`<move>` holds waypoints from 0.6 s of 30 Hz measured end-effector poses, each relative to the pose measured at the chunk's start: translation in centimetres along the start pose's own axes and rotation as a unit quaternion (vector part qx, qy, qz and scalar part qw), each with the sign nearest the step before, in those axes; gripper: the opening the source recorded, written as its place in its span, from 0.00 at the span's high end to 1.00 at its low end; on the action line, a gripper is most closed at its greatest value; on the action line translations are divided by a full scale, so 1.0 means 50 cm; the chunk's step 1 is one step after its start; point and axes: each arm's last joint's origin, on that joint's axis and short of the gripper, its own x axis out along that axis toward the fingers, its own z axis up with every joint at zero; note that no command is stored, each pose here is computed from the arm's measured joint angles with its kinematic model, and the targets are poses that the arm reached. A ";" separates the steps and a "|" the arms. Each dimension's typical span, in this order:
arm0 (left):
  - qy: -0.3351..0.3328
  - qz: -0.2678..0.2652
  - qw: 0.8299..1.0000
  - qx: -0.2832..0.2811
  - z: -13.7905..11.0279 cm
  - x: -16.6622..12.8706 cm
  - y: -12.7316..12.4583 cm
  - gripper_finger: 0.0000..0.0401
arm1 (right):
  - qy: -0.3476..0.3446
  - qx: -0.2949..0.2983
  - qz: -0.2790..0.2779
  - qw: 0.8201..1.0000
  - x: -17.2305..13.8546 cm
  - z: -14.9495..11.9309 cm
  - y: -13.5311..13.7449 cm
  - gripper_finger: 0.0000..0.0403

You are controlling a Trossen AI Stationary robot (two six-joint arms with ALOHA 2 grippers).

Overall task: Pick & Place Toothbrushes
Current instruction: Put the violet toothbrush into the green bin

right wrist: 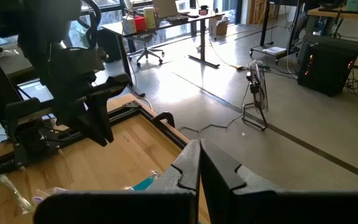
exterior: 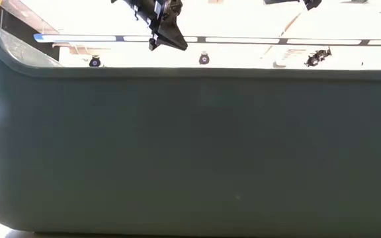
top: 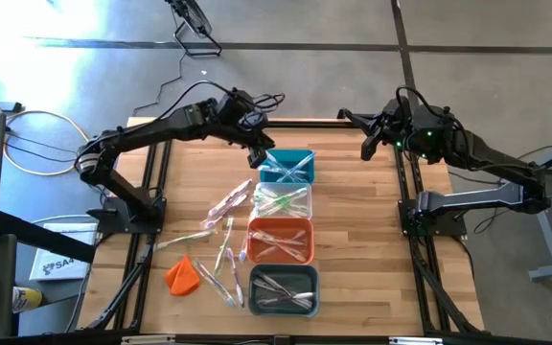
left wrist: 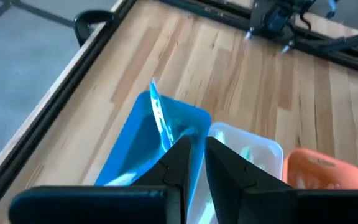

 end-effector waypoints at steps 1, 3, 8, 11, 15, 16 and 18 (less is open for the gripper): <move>-0.003 -0.002 1.000 -0.002 -0.002 0.003 0.001 0.89 | 0.000 0.000 0.000 1.000 0.000 0.000 0.000 0.99; -0.001 -0.006 1.000 -0.010 -0.014 0.007 0.001 0.89 | 0.000 0.000 0.000 1.000 0.000 0.000 0.000 0.99; -0.014 -0.013 1.000 -0.019 -0.041 0.016 -0.001 0.89 | 0.000 0.000 0.000 1.000 0.000 0.000 0.000 0.99; -0.027 -0.018 0.999 -0.026 -0.062 0.020 -0.005 0.89 | 0.000 0.000 0.000 1.000 0.000 0.000 0.000 0.99; -0.026 -0.014 0.999 -0.041 -0.106 0.036 -0.003 0.89 | 0.000 0.000 0.000 1.000 0.000 0.000 0.000 0.99; -0.032 -0.018 0.999 -0.041 -0.113 0.038 -0.005 0.89 | 0.000 0.000 0.000 1.000 0.000 0.000 0.000 0.99; -0.039 -0.020 0.998 -0.044 -0.130 0.040 -0.007 0.89 | 0.000 0.000 0.001 1.000 0.000 0.000 0.000 0.99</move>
